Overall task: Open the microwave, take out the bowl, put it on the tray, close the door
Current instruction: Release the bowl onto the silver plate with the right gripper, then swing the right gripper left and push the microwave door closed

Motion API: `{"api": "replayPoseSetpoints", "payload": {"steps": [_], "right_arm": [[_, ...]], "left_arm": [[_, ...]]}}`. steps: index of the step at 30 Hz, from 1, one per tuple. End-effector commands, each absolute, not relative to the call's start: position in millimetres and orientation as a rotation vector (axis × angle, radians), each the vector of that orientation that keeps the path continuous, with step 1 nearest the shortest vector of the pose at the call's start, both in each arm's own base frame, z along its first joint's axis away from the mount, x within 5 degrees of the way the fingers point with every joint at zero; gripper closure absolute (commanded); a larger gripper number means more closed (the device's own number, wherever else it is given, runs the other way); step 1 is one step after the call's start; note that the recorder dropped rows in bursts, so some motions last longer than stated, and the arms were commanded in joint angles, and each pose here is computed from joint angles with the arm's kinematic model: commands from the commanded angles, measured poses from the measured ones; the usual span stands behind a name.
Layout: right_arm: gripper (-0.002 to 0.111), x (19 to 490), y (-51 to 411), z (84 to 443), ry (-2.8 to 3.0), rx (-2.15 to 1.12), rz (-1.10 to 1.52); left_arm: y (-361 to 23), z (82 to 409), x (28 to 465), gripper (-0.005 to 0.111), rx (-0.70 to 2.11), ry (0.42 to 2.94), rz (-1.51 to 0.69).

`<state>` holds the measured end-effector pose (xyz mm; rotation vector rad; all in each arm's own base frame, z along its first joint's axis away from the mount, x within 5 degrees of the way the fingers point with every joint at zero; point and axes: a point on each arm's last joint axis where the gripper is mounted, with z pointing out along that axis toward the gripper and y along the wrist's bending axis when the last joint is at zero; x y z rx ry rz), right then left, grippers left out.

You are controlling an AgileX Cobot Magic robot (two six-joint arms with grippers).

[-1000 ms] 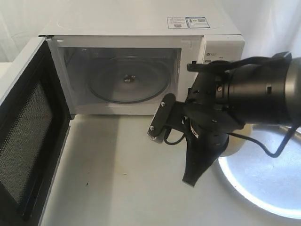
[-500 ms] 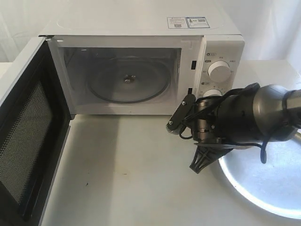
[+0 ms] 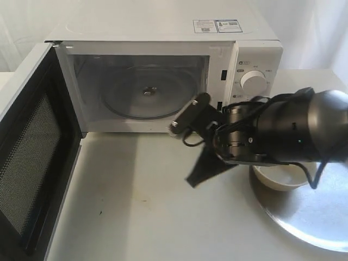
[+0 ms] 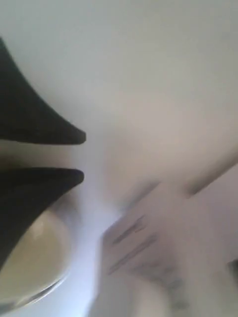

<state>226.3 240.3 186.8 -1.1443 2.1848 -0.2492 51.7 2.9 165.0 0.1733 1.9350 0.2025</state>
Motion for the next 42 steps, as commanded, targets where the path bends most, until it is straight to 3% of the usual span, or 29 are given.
{"api": "replayPoseSetpoints", "payload": {"steps": [1, 5, 8, 12, 14, 18, 24, 27, 31, 33, 35, 37, 42], "right_arm": [[0.108, 181.0, 298.6, 247.4, 1.72, -1.261, 0.516], [0.108, 148.3, 336.8, 317.8, 1.208, -1.249, 0.997], [0.108, 140.9, 364.1, 360.1, 1.069, -1.17, 0.995], [0.108, 127.5, 408.9, 381.2, 0.97, -1.172, 0.976], [0.108, 111.0, 443.6, 376.4, 0.805, -1.254, 0.924], [0.108, 103.9, 483.4, 336.4, 0.5, -1.473, 0.551], [0.108, 116.1, 508.9, 271.8, 0.443, -1.675, 0.254], [0.108, 129.1, 502.8, 264.3, 0.461, -1.794, 0.011], [0.108, 152.4, 470.5, 291.7, 0.58, -1.91, -0.403], [0.108, 170.2, 442.8, 307.5, 0.667, -1.968, -0.74], [0.108, 198.5, 406.5, 326.0, 0.842, -1.899, -1.168], [0.108, 220.8, 378.3, 344.4, 1.052, -1.62, -1.422], [0.108, 228.9, 363.2, 362.1, 1.248, -1.325, -1.234]], "left_arm": [[2.6, 166.4, 51.6, 0.107, 0.168, 1.929, 0.193], [2.6, 166.4, 51.6, 0.107, 0.168, 1.929, 0.193], [2.6, 166.4, 51.6, 0.107, 0.168, 1.929, 0.193], [2.6, 166.4, 51.6, 0.107, 0.168, 1.929, 0.193], [2.6, 166.4, 51.6, 0.107, 0.168, 1.929, 0.193], [2.6, 166.4, 51.6, 0.107, 0.168, 1.929, 0.193], [2.6, 166.4, 51.6, 0.107, 0.168, 1.929, 0.193], [2.6, 166.4, 51.6, 0.107, 0.168, 1.929, 0.193], [2.6, 166.4, 51.6, 0.107, 0.168, 1.929, 0.193], [2.6, 166.4, 51.6, 0.107, 0.168, 1.929, 0.193], [2.6, 166.4, 51.6, 0.107, 0.168, 1.929, 0.193], [2.6, 166.4, 51.6, 0.107, 0.168, 1.929, 0.193], [2.6, 166.4, 51.6, 0.107, 0.168, 1.929, 0.193]]}}
